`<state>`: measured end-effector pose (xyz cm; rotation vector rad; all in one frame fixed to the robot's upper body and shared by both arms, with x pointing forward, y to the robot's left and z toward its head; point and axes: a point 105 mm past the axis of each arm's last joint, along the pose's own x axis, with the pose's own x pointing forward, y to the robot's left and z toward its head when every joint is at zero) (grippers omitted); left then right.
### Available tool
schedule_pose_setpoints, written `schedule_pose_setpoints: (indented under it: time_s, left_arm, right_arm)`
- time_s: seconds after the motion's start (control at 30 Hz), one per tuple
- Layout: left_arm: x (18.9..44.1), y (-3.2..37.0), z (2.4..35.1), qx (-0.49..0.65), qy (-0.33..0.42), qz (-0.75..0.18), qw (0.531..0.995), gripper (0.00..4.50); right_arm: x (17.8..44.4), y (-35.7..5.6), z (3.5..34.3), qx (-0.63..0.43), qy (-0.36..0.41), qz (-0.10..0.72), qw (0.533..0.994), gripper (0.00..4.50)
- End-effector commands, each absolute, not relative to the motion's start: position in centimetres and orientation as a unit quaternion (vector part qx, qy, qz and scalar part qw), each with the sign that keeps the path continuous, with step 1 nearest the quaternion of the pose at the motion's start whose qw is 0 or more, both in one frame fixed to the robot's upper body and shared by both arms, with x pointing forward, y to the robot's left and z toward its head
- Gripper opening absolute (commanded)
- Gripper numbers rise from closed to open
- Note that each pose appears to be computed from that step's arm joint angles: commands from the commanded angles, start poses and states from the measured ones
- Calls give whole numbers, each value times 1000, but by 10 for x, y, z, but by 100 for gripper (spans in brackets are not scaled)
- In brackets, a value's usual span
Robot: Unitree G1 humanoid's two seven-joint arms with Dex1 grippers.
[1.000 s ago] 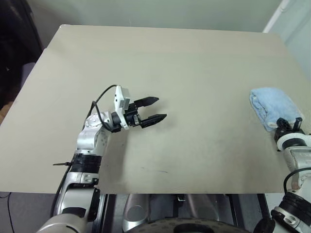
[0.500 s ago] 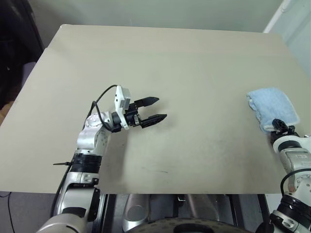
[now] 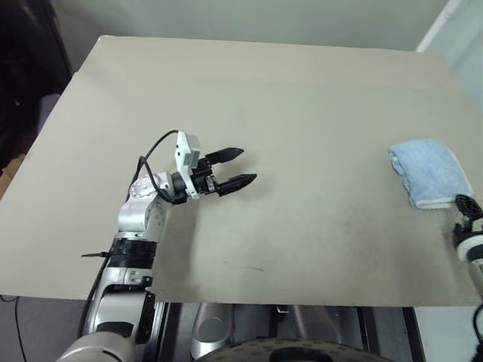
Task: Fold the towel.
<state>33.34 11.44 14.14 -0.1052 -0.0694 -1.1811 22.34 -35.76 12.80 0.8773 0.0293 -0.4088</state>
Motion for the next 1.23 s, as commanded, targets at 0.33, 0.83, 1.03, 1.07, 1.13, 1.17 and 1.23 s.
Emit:
schedule_pose_setpoints:
  time_s: [0.33, 0.83, 1.03, 1.07, 1.13, 1.17, 1.23]
  left_arm:
    - [321, 120, 165, -20, -89, -595, 798, 450]
    - [276, 148, 152, 4, -13, -621, 784, 450]
    - [275, 151, 147, 9, -13, -611, 792, 450]
    - [276, 151, 145, 9, -15, -606, 795, 450]
    - [274, 148, 144, 3, -19, -601, 799, 450]
    - [273, 147, 144, -1, -20, -600, 800, 450]
    - [270, 145, 142, -3, -21, -597, 802, 450]
  right_arm:
    - [248, -233, 229, 22, -27, 220, 975, 441]
    - [253, -148, 190, -121, 18, 476, 871, 446]
    - [265, -134, 176, -141, 18, 515, 845, 446]
    - [268, -133, 176, -140, 16, 515, 846, 446]
    - [271, -132, 180, -136, 7, 516, 846, 446]
    - [271, -131, 181, -134, 5, 517, 845, 446]
    - [272, -133, 182, -130, 3, 518, 846, 446]
